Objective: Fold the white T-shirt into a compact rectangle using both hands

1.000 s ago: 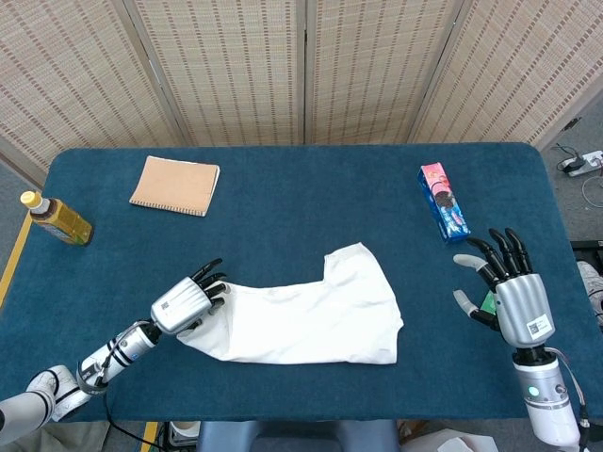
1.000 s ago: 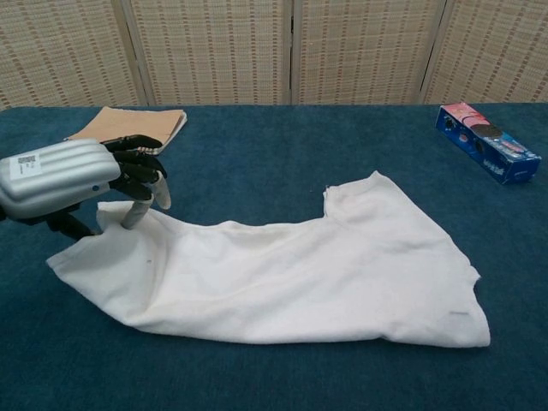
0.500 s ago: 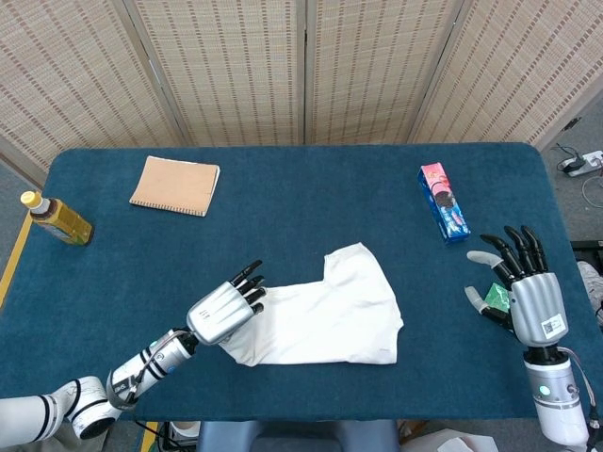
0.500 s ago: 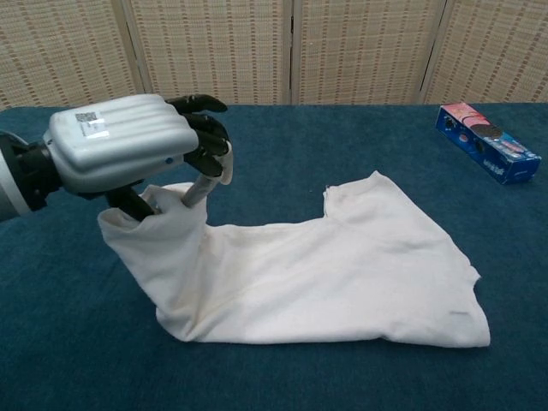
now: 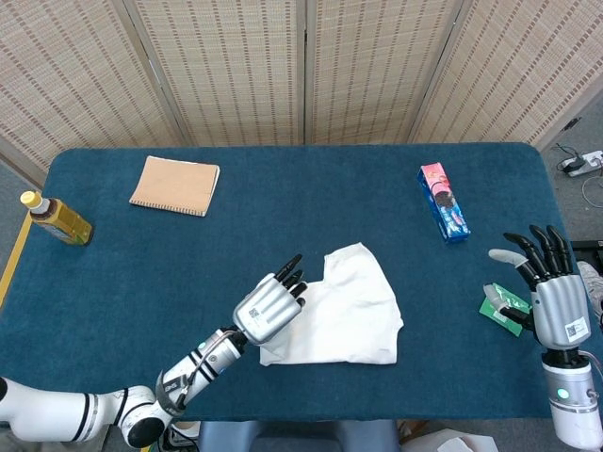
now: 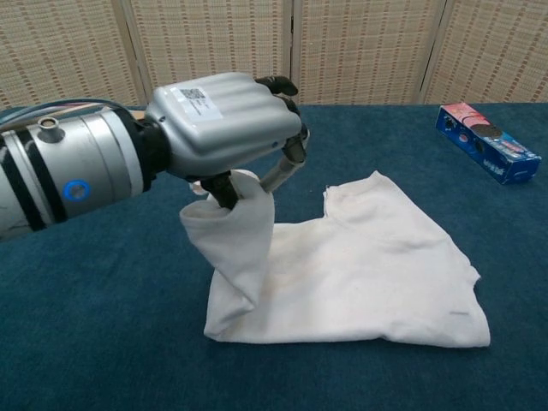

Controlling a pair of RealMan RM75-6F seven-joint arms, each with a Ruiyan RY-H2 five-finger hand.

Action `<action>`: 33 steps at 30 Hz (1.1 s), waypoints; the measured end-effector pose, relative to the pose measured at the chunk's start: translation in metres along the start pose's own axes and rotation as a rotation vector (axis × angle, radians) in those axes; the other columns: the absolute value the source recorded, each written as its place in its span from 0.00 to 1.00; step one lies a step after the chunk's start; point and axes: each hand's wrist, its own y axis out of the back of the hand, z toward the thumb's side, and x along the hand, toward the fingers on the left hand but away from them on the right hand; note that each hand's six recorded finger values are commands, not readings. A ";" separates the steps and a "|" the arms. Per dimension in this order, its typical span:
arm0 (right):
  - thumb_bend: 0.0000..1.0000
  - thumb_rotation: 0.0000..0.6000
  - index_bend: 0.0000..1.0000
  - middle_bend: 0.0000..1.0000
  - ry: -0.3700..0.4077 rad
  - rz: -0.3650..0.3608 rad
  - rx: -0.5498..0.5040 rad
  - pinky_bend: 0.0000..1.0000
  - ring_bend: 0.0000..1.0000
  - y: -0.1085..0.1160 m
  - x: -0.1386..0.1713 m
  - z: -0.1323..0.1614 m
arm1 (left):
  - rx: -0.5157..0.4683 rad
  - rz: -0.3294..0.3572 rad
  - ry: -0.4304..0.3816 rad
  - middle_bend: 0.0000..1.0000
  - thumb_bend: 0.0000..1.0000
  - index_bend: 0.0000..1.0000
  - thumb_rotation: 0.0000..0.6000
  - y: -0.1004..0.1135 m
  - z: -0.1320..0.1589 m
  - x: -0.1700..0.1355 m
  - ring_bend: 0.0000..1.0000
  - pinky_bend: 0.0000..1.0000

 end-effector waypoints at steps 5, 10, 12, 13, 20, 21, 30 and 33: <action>0.21 1.00 0.36 0.23 -0.013 -0.013 0.007 0.00 0.08 0.005 0.002 -0.004 | 0.000 -0.018 -0.023 0.36 0.92 0.81 1.00 0.006 0.027 0.019 0.20 0.00; 0.21 1.00 0.36 0.23 -0.030 -0.023 0.015 0.00 0.08 0.009 0.003 -0.009 | -0.005 -0.022 -0.036 0.36 0.92 0.81 1.00 0.012 0.049 0.036 0.20 0.00; 0.21 1.00 0.36 0.23 -0.036 -0.026 0.016 0.00 0.08 0.011 0.004 -0.011 | -0.005 -0.025 -0.035 0.36 0.92 0.81 1.00 0.013 0.057 0.043 0.20 0.00; 0.21 1.00 0.36 0.23 -0.038 -0.026 0.017 0.00 0.08 0.011 0.004 -0.012 | -0.004 -0.027 -0.034 0.36 0.92 0.81 1.00 0.014 0.060 0.047 0.20 0.00; 0.21 1.00 0.36 0.23 -0.047 -0.030 0.017 0.00 0.08 0.014 0.005 -0.016 | 0.010 -0.045 -0.016 0.36 0.92 0.81 1.00 0.015 0.074 0.068 0.20 0.00; 0.21 1.00 0.36 0.23 -0.048 -0.031 0.017 0.00 0.08 0.014 0.005 -0.017 | 0.012 -0.049 -0.014 0.36 0.92 0.81 1.00 0.015 0.076 0.070 0.20 0.00; 0.21 1.00 0.36 0.23 -0.061 -0.039 0.025 0.00 0.08 0.020 0.005 -0.024 | 0.011 -0.076 0.006 0.36 0.92 0.81 1.00 0.019 0.093 0.094 0.20 0.00; 0.21 1.00 0.36 0.23 -0.067 -0.044 0.029 0.00 0.08 0.023 0.005 -0.027 | 0.008 -0.077 0.012 0.36 0.92 0.81 1.00 0.023 0.099 0.103 0.20 0.00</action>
